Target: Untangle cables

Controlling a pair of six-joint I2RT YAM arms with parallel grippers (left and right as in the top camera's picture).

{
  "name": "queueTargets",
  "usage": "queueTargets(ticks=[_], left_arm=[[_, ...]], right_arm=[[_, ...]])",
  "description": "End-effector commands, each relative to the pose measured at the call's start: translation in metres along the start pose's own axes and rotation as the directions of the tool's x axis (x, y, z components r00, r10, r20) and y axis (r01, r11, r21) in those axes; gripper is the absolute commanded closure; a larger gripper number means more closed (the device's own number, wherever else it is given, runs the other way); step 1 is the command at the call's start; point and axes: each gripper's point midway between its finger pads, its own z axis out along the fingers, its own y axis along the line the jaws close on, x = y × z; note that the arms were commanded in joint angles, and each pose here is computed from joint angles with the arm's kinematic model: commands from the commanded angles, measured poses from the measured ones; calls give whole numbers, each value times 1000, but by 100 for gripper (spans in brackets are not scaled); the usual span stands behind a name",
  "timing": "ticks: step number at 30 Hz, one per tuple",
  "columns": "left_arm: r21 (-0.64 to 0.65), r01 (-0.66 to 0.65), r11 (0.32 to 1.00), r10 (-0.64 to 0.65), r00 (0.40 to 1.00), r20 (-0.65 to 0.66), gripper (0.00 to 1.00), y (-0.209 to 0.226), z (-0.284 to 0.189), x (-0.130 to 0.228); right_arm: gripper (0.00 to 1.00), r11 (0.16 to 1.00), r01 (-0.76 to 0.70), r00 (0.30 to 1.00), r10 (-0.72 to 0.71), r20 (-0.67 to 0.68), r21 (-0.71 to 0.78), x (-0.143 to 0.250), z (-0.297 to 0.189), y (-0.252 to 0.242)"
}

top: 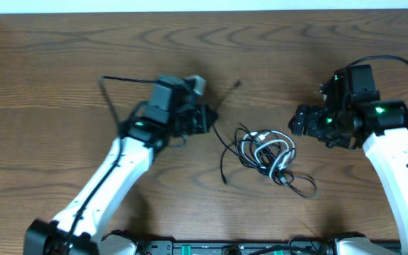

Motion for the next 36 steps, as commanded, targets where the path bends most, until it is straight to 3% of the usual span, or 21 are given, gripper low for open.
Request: queueTargets(ticks=[1, 5, 9, 13, 15, 16, 17, 18, 19, 23, 27, 36], left_arm=[[11, -8, 1000, 6, 986, 165, 93, -7, -40, -51], [9, -23, 1000, 20, 966, 259, 92, -13, -68, -75], [-106, 17, 994, 20, 941, 338, 93, 7, -79, -89], [-172, 55, 984, 4, 945, 326, 90, 23, -75, -85], [-200, 71, 977, -14, 962, 274, 64, 33, -69, -72], [-217, 88, 972, -34, 970, 241, 42, 38, -66, -64], [-232, 99, 968, -49, 976, 212, 28, 43, -63, -57], [-250, 109, 962, -65, 982, 178, 19, 49, -60, -48], [-265, 122, 956, -85, 985, 148, 17, 53, -58, -40], [-250, 144, 957, -148, 989, 4, 17, 52, -49, -6], [-148, 69, 987, -88, 989, -123, 18, 24, -38, 18], [-207, 1, 978, -34, 987, -156, 20, 20, -29, 32]], right_arm=[[13, 999, 31, 999, -32, -35, -28, -1, 9, 6], [13, 995, 76, 993, -81, -85, -65, 4, 22, 16], [12, 992, 104, 986, -112, -120, -69, 7, 34, 21], [11, 992, 110, 980, -119, -157, -69, 10, 48, 23], [11, 991, 115, 977, -125, -172, -69, 12, 53, 25], [11, 990, 119, 975, -130, -178, -72, 13, 55, 27], [11, 989, 123, 974, -135, -183, -75, 14, 57, 28], [11, 989, 128, 973, -140, -185, -77, 14, 59, 30], [11, 988, 132, 972, -145, -187, -78, 15, 60, 31], [10, 984, 153, 971, -167, -168, -94, 12, 64, 39], [9, 972, 204, 967, -218, -131, -115, 7, 67, 49], [8, 890, 425, 899, -436, -36, -165, 0, 80, 78]])
